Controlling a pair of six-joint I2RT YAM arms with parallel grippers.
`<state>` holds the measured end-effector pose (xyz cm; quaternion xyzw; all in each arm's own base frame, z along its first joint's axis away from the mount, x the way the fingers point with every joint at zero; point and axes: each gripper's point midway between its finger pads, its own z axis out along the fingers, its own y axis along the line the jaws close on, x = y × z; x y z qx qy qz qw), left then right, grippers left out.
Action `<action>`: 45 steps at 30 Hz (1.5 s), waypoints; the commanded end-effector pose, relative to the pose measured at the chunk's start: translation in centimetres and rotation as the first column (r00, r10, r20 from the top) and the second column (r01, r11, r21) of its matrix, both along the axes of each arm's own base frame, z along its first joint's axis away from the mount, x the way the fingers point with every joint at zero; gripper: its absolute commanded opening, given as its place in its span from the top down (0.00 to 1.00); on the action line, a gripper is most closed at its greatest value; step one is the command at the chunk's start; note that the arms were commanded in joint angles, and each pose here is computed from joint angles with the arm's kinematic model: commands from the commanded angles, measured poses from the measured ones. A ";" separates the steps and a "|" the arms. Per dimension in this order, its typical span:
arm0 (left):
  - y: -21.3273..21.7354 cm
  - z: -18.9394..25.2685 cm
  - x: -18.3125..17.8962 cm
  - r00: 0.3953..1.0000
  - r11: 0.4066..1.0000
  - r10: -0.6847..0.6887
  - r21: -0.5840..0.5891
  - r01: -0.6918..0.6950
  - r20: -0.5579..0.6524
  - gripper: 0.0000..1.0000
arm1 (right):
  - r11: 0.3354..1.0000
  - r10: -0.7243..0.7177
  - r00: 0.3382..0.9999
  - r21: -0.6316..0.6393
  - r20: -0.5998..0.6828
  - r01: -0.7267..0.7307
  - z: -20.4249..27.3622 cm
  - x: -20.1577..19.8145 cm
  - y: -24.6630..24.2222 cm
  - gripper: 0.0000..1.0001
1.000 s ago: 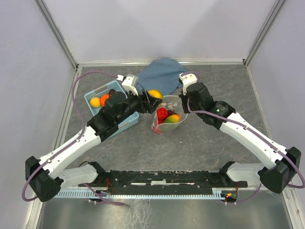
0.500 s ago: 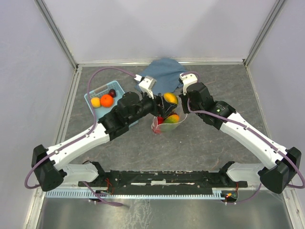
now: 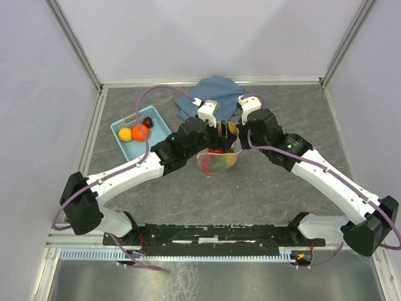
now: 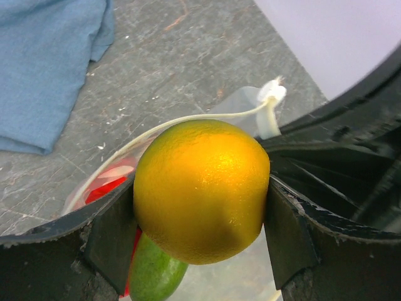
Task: Place the food in the zip-top bag and seal the zipper
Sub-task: Place the fake fruit in the zipper food storage bag.
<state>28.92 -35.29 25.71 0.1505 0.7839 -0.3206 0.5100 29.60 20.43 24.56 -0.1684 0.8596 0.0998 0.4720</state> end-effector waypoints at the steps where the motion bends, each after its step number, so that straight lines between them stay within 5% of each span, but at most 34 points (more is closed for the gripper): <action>1: -0.5 1.2 1.5 0.998 0.998 0.057 -0.006 -0.057 0.009 0.35 | 0.998 0.000 0.999 0.065 0.043 -0.003 1.7 0.2 0.4 0.98; 13: -1.0 0.5 1.3 0.999 0.999 0.034 0.015 -0.034 -0.009 0.11 | 0.998 0.000 0.999 0.062 0.039 -0.002 1.3 0.2 0.5 0.98; 27: 1.6 4.2 -1.3 1.000 1.000 0.008 -0.005 -0.008 -0.004 0.07 | 0.998 -0.003 0.999 0.056 0.032 0.002 1.0 0.3 0.4 0.98; 45: 14.3 2.7 -0.8 0.927 0.918 0.372 0.161 -0.362 -0.038 0.04 | 0.999 -0.003 1.000 0.039 0.028 0.002 0.1 0.3 0.3 0.98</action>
